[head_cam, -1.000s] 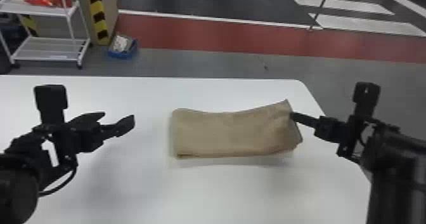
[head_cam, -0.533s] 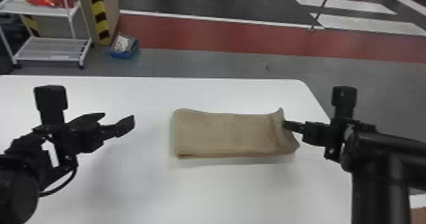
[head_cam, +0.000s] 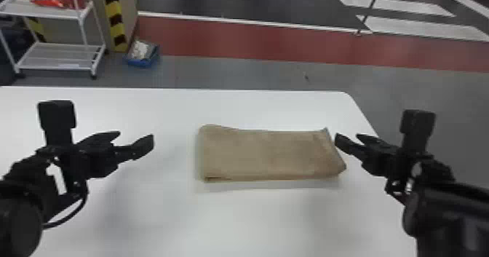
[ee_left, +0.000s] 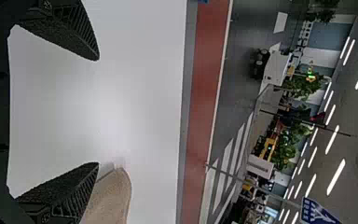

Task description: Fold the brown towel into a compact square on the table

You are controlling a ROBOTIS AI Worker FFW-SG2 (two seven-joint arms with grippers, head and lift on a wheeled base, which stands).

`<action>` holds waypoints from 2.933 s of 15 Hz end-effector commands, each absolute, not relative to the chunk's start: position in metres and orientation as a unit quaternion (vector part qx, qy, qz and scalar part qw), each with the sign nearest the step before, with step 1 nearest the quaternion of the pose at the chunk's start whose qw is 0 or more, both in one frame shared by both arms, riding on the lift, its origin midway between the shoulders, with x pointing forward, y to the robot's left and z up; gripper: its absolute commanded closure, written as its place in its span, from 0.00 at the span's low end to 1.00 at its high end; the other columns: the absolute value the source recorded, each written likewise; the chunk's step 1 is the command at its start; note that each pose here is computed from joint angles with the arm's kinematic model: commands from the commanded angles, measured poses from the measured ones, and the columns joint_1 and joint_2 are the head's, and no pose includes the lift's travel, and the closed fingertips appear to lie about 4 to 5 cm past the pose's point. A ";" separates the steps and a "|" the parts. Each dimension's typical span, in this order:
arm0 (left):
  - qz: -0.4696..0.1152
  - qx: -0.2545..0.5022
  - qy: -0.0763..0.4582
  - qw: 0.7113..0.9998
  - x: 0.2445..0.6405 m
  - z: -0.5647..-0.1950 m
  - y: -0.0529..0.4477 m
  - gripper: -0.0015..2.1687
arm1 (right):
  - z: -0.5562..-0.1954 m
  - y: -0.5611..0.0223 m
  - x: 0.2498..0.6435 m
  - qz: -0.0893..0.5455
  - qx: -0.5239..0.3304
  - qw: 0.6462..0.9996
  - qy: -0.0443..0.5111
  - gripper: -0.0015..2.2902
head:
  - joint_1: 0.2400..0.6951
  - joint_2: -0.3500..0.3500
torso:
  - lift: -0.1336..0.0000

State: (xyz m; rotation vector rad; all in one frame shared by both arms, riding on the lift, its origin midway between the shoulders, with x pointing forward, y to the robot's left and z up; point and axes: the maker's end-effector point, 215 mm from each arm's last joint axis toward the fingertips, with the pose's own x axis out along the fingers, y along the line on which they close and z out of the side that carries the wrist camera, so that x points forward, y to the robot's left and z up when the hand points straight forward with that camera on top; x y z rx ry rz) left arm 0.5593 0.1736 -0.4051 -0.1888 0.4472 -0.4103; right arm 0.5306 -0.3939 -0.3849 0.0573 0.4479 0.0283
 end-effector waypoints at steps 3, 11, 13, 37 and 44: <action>-0.239 -0.099 0.232 0.938 0.548 -0.411 0.131 0.04 | -0.397 -0.424 0.494 -0.004 0.045 0.979 0.200 0.03 | 1.00 0.15 | 0.07; -0.291 -0.107 0.296 0.904 0.514 -0.435 0.046 0.15 | -0.383 -0.432 0.482 -0.003 0.012 0.988 0.154 0.04 | 1.00 0.00 | 0.07; -0.296 -0.103 0.312 0.897 0.504 -0.442 0.034 0.15 | -0.383 -0.431 0.480 -0.001 0.007 0.989 0.151 0.04 | 1.00 0.00 | 0.07; -0.201 -0.112 0.337 0.913 0.465 -0.433 0.153 0.87 | -0.386 -0.406 0.492 0.021 0.013 0.990 0.142 0.04 | 1.00 0.03 | 0.07; -0.172 -0.104 0.338 0.920 0.450 -0.427 0.193 0.87 | -0.386 -0.395 0.501 0.028 0.015 0.988 0.149 0.04 | 1.00 0.14 | 0.07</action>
